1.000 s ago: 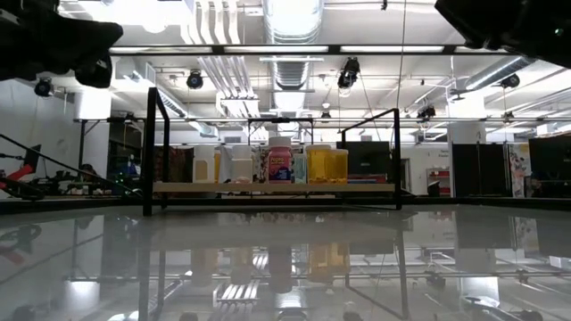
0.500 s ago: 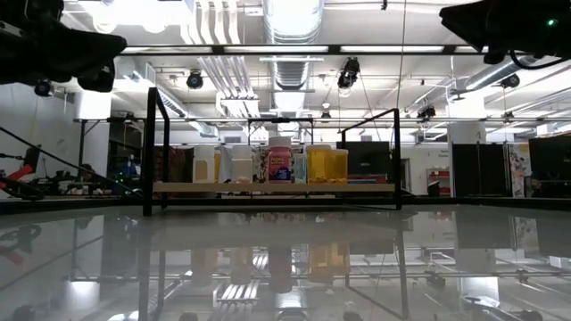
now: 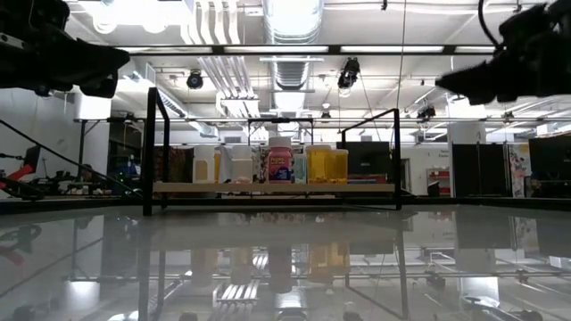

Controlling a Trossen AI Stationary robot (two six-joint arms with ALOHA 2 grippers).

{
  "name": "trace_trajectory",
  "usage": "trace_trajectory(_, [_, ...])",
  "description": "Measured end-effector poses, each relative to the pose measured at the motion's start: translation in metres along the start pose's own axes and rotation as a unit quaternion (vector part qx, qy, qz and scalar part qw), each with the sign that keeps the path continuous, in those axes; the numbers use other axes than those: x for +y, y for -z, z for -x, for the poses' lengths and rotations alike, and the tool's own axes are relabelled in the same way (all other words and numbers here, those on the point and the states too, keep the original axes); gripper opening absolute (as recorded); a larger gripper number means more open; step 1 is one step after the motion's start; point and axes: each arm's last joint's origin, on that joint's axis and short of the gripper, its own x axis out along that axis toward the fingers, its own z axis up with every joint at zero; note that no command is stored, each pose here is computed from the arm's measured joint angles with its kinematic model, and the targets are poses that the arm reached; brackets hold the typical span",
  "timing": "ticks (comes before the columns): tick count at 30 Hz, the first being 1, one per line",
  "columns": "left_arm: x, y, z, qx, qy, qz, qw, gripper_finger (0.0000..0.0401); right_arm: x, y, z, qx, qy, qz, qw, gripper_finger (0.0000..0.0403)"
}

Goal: Pick and place medicine bottles onto shelf by color
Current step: Return to Home Position

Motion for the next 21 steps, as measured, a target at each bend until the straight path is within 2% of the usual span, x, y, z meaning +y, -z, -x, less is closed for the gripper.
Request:
trace_trajectory(2, [-0.0004,0.0011,-0.0007,0.006,0.001,-0.001,1.000,0.0004,-0.0024,0.0064,0.0061,0.033,0.032,0.005,0.999,0.0133])
trace_trajectory(4, [-0.0006,0.0019,-0.0011,0.009,0.002,-0.002,1.000,0.0004,-0.0036,0.0052,0.0096,0.025,0.035,0.015,0.999,0.0130])
trace_trajectory(8, [-0.0011,0.0035,-0.0021,0.018,0.002,-0.005,1.000,0.0004,-0.0016,0.0059,0.0093,0.020,-0.005,0.050,0.999,0.0124])
trace_trajectory(13, [-0.0018,0.0055,-0.0034,0.028,0.005,-0.007,1.000,0.0004,-0.0007,0.0079,0.0077,0.031,-0.014,0.029,0.999,0.0124])
trace_trajectory(18, [-0.0025,0.0077,-0.0047,0.039,0.006,-0.010,0.999,0.0004,0.0025,0.0123,0.0060,0.050,-0.056,0.029,0.997,0.0132])
trace_trajectory(21, [-0.0029,0.0090,-0.0054,0.045,0.008,-0.012,0.999,0.0004,0.0021,0.0110,0.0069,0.041,-0.054,0.038,0.997,0.0136])
